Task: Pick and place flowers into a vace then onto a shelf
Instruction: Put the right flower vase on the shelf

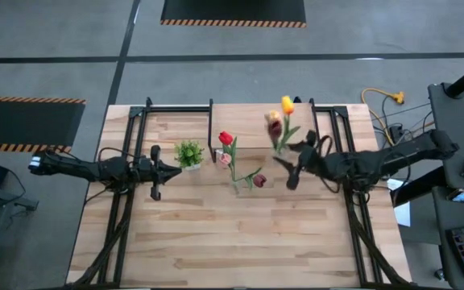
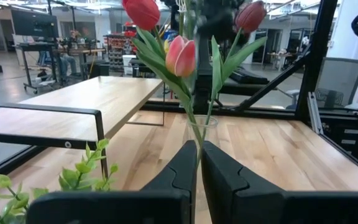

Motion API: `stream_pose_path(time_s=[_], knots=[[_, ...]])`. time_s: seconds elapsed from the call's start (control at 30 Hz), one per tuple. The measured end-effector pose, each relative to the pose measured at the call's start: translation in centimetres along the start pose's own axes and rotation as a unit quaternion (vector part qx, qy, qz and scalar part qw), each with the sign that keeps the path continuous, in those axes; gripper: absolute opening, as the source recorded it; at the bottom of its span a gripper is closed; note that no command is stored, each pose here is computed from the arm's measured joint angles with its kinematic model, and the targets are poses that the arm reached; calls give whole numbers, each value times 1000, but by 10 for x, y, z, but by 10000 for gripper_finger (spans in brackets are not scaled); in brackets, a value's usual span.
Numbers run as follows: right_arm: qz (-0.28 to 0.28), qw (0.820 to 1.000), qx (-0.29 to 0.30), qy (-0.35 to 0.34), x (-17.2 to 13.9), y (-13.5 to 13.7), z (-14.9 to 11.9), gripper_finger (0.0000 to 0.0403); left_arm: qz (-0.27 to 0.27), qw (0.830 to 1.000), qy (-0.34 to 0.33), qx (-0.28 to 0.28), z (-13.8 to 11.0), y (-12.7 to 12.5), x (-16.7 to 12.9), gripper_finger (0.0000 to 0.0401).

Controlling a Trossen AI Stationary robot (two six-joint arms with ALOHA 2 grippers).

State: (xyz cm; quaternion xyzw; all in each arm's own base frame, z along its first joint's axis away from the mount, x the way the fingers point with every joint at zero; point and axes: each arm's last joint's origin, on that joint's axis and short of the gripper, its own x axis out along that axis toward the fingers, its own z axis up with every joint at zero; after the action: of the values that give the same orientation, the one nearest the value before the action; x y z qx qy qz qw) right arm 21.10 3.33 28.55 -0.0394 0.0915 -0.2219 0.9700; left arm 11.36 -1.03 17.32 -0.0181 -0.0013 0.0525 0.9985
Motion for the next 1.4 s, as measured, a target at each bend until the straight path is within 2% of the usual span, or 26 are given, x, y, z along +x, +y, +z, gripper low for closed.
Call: stream_pose_path(time_s=[0.2,0.47,0.53,0.7,0.8,1.13,1.3,1.4], knots=[[-144,990,3,-14,-11,-32,33,182,0,1000,1,0,0,0,0,5],[-259,964,58,-5,-3,-79,32,185,0,1000,-2,-1,1,0,0,5],[-264,962,69,7,3,-89,27,185,0,1000,-5,-1,3,0,0,5],[-231,966,112,20,17,-106,21,185,0,1000,-7,-2,4,0,0,5],[-246,962,111,41,23,-112,15,185,0,1000,-7,-2,4,0,0,5],[-263,956,102,78,37,-118,3,186,0,1000,-7,-2,4,0,0,5],[-248,960,104,82,39,-118,2,199,0,1000,-6,-2,4,0,0,5],[-250,957,125,78,39,-118,2,212,0,1000,-6,-2,4,0,0,5]])
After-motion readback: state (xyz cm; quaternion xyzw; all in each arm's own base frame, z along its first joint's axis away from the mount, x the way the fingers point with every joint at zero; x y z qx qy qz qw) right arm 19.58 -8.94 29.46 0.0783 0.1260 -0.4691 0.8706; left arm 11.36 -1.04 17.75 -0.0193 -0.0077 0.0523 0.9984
